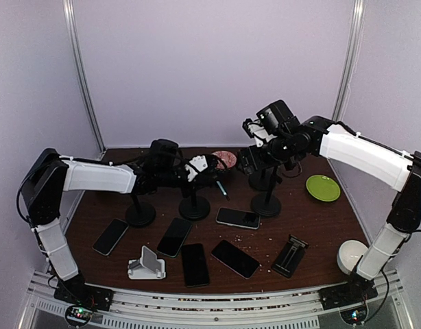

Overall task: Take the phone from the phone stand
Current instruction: Pick up the phone stand with the phone from the center of the board, then pass from the left arm to the right

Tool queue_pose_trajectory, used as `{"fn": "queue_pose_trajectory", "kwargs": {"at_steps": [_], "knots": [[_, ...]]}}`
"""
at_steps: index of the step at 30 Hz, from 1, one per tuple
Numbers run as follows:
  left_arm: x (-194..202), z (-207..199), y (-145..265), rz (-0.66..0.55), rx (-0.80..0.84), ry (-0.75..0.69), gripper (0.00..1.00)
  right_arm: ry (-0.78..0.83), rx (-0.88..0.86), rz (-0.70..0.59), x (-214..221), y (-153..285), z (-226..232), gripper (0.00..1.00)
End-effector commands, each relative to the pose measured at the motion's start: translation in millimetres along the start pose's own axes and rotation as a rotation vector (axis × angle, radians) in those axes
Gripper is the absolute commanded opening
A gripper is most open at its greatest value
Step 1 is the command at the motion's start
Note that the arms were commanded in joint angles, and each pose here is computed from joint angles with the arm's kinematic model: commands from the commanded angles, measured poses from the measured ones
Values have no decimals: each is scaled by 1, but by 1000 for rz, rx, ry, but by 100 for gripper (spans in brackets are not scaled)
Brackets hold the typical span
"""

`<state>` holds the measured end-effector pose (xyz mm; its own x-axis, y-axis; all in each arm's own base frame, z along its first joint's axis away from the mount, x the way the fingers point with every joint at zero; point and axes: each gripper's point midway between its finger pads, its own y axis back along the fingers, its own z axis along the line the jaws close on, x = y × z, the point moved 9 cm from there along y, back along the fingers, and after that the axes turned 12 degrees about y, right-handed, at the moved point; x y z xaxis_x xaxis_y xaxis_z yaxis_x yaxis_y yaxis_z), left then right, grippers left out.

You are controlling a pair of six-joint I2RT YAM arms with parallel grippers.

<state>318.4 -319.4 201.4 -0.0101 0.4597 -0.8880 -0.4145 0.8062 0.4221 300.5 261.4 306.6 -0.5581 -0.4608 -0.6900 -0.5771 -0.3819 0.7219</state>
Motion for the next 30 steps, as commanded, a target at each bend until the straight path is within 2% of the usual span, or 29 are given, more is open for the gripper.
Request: {"fn": "queue_pose_trajectory", "kwargs": {"at_steps": [1,5,9,17,30], "knots": [[-5,-26,13,-22,137,17,0,-24,-95,-9,-15,23,-2,94],[-6,-36,19,-18,164,10,0,-17,-203,74,-16,17,7,94],[-4,-46,18,-9,176,3,0,-59,-231,133,-16,10,11,94],[-6,-58,15,20,181,-32,0,-25,-116,235,-26,2,20,94],[-3,-72,4,96,129,-100,0,28,-81,275,-41,-6,45,93]]}}
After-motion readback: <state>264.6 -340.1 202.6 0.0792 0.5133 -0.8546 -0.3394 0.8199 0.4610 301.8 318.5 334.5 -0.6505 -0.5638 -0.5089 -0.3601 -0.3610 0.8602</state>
